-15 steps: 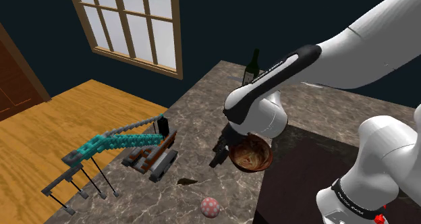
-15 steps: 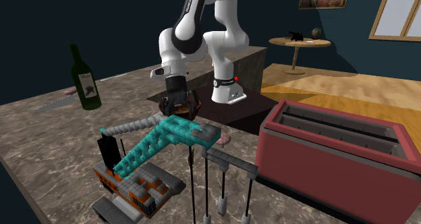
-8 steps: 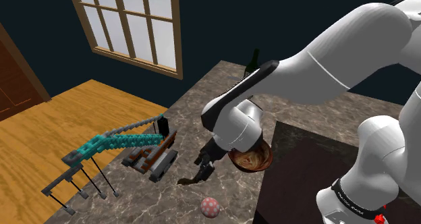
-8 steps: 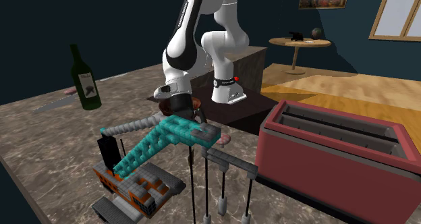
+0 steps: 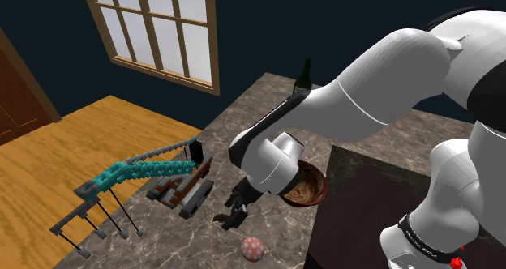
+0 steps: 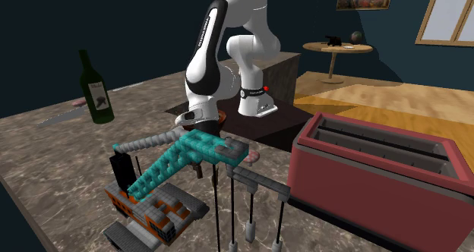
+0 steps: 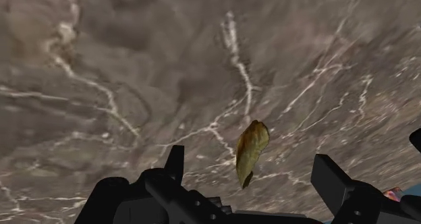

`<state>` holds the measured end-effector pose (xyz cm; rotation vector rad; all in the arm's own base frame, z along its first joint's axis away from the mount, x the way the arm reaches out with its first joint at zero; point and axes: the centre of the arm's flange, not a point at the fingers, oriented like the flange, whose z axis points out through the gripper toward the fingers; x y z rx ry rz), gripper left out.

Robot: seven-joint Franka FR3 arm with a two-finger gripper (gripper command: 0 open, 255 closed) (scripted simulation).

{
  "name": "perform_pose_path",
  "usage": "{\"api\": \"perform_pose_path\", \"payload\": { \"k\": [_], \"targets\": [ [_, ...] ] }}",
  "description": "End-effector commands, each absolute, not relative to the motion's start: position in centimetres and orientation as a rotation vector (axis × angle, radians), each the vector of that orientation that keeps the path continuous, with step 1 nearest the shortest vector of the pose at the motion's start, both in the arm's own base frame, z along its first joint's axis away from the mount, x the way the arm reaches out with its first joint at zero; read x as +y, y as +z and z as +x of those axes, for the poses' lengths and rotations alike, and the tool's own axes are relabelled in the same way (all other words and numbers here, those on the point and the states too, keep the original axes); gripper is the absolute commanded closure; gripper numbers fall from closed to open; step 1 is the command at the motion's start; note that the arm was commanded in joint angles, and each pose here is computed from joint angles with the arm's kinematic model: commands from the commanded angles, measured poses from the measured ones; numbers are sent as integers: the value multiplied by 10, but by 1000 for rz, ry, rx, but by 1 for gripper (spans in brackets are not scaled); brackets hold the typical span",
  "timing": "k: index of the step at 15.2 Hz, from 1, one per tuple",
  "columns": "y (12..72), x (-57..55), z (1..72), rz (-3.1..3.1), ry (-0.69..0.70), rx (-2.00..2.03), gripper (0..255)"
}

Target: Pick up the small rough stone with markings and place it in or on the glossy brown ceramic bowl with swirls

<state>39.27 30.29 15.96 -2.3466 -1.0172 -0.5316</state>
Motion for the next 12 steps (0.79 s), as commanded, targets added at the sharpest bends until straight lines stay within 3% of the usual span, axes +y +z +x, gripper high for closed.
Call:
{"api": "perform_pose_path", "payload": {
  "k": [1,7,8,12],
  "targets": [
    [158,306,394,-2346,-532,-1017,0],
    [158,306,394,-2346,-532,-1017,0],
    [158,306,394,-2346,-532,-1017,255],
    [157,306,393,-2347,-532,-1017,255]
  ]
}}
